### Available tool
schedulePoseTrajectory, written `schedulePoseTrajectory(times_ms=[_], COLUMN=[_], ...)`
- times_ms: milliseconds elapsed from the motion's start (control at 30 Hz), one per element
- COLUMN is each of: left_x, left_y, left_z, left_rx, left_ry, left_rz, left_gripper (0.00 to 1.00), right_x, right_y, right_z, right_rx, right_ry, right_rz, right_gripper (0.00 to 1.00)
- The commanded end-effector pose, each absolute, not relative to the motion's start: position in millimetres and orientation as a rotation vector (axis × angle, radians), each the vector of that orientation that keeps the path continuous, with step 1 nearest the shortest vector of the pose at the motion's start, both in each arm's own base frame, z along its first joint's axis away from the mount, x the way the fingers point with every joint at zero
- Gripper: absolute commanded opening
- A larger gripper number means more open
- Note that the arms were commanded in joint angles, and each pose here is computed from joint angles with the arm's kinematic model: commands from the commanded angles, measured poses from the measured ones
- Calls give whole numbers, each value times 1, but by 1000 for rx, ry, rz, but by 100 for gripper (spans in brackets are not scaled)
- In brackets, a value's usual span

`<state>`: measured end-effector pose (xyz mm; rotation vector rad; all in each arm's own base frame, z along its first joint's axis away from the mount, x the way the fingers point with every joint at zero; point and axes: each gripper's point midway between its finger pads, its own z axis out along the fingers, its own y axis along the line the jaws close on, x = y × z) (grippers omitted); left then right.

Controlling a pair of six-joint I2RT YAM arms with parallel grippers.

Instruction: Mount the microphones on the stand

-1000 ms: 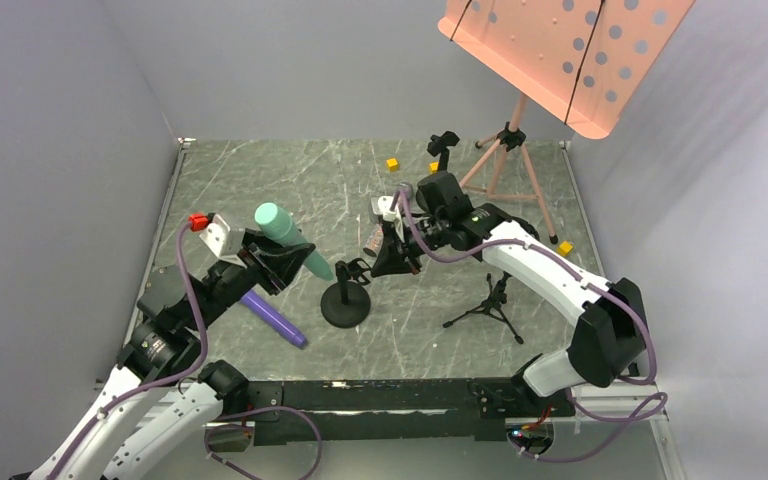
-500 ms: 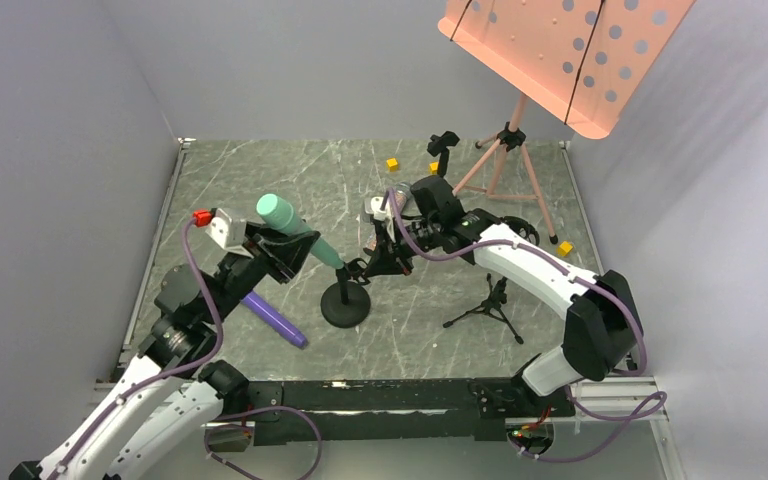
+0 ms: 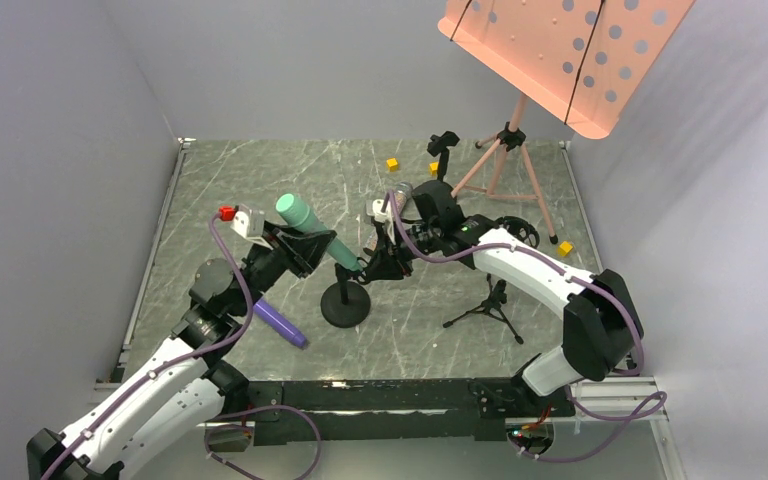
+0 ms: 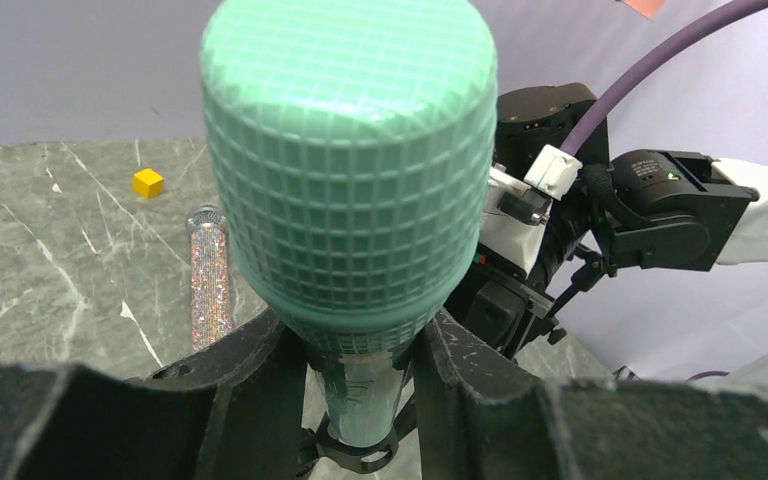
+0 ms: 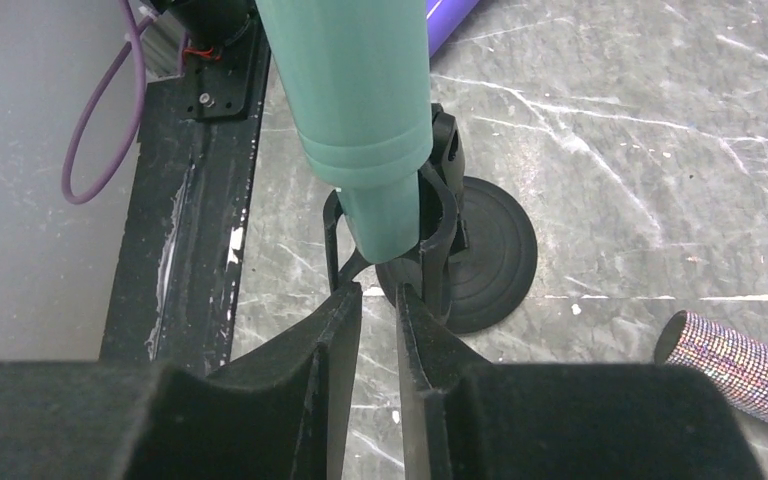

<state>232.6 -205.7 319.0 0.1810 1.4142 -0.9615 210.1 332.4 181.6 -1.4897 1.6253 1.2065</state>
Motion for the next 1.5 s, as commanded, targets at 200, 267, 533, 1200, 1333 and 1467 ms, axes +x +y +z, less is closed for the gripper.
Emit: schedulePoseTrajectory(times_ms=[200, 267, 533, 1200, 1333, 1467], left_x=[233, 234, 241, 249, 244, 242], left_y=[-200, -202, -208, -233, -236, -240], left_z=[345, 342, 317, 283, 279, 268], left_rx=[87, 92, 103, 194, 241, 284], left_ry=[1303, 1323, 1410, 1505, 1532, 1575], left_rz=[-1024, -1027, -1003, -1039, -1040, -1034], left_gripper=[0, 0, 0, 0, 0, 0], right_x=[211, 210, 208, 207, 208, 208], right_y=[335, 335, 334, 335, 335, 335], right_z=[198, 198, 199, 198, 198, 198], right_rx=[-1483, -1484, -1491, -1496, -1493, -1493], right_ry=[1535, 1536, 1527, 1525, 1524, 1526], right_rz=[1189, 1190, 1188, 1189, 1182, 1179], right_gripper=[35, 37, 44, 52, 52, 52])
